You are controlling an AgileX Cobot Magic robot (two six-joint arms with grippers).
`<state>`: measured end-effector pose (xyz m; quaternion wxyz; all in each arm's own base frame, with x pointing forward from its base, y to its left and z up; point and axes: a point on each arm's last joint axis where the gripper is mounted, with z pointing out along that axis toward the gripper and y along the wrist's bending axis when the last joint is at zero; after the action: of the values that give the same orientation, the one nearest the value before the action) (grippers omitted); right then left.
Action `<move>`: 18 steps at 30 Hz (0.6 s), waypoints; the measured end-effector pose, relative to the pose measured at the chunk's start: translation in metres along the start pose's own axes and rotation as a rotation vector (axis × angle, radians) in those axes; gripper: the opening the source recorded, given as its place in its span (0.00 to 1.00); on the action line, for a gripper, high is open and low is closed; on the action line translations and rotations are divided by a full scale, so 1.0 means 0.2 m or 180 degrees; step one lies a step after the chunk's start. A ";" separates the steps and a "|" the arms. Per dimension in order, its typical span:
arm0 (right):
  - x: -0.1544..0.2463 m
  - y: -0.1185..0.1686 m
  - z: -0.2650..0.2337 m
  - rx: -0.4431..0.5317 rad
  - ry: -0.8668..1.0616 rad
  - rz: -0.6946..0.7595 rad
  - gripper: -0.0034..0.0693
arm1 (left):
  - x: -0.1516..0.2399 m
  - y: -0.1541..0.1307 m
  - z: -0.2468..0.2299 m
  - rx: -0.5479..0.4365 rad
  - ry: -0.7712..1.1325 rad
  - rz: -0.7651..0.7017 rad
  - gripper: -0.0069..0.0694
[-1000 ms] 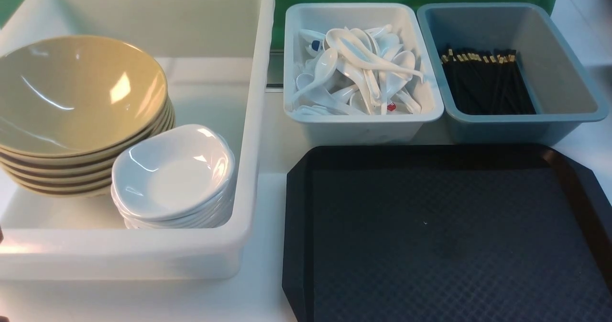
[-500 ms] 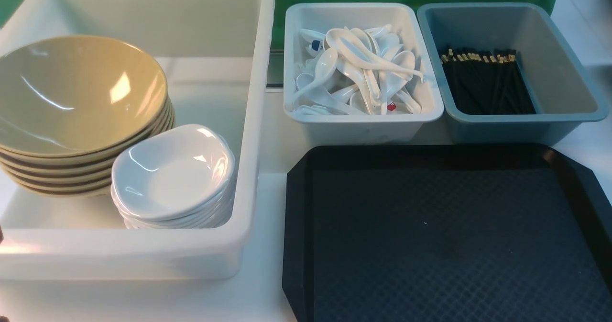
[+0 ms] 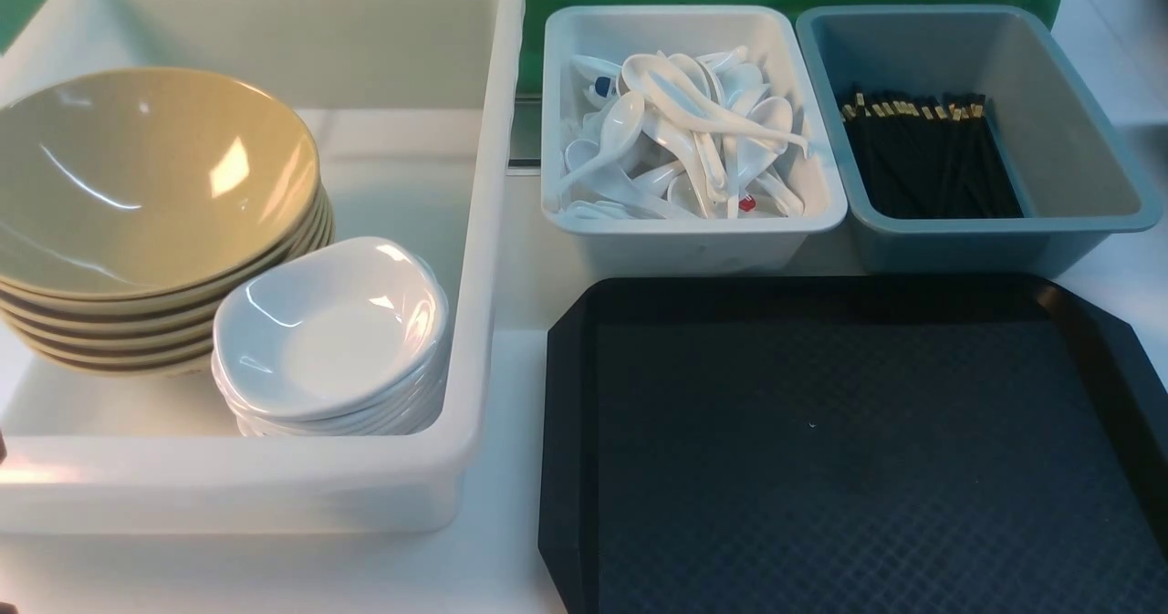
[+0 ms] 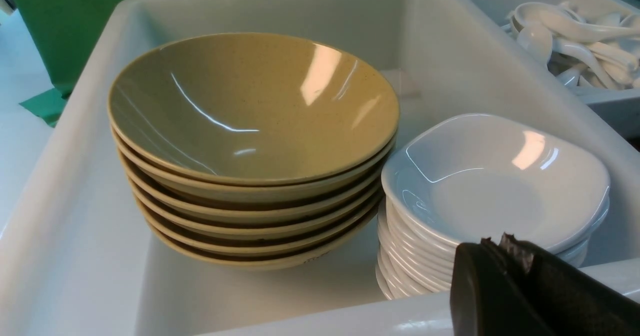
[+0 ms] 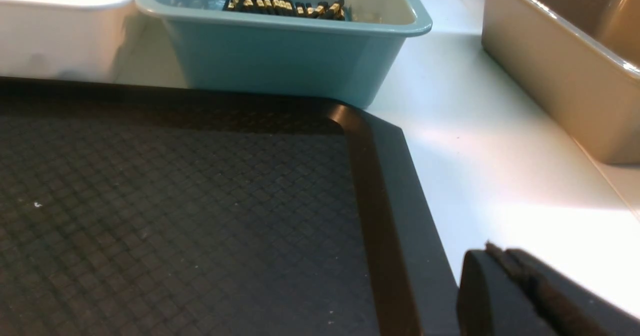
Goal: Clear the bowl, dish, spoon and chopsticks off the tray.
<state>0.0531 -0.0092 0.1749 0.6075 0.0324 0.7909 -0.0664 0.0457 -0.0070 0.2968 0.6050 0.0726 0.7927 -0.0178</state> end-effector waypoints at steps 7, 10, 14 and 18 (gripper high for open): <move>0.00 0.00 0.00 0.0000 0.0000 0.0000 0.10 | 0.02 0.01 0.02 -0.0087 -0.0057 0.0111 0.08; 0.00 0.00 0.00 0.0000 0.0000 -0.0001 0.11 | 0.08 0.02 0.06 -0.0209 -0.0342 0.0291 0.08; 0.00 0.00 0.00 0.0000 0.0000 -0.0001 0.11 | 0.24 0.02 0.12 -0.0422 -0.0841 0.0505 0.08; 0.00 0.00 0.00 0.0001 0.0000 -0.0003 0.11 | 0.42 0.03 0.16 -0.0586 -0.0893 0.0231 0.08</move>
<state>0.0531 -0.0092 0.1749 0.6074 0.0321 0.7909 -0.0669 0.0565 0.0019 0.2080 0.7140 0.0423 0.6956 0.0667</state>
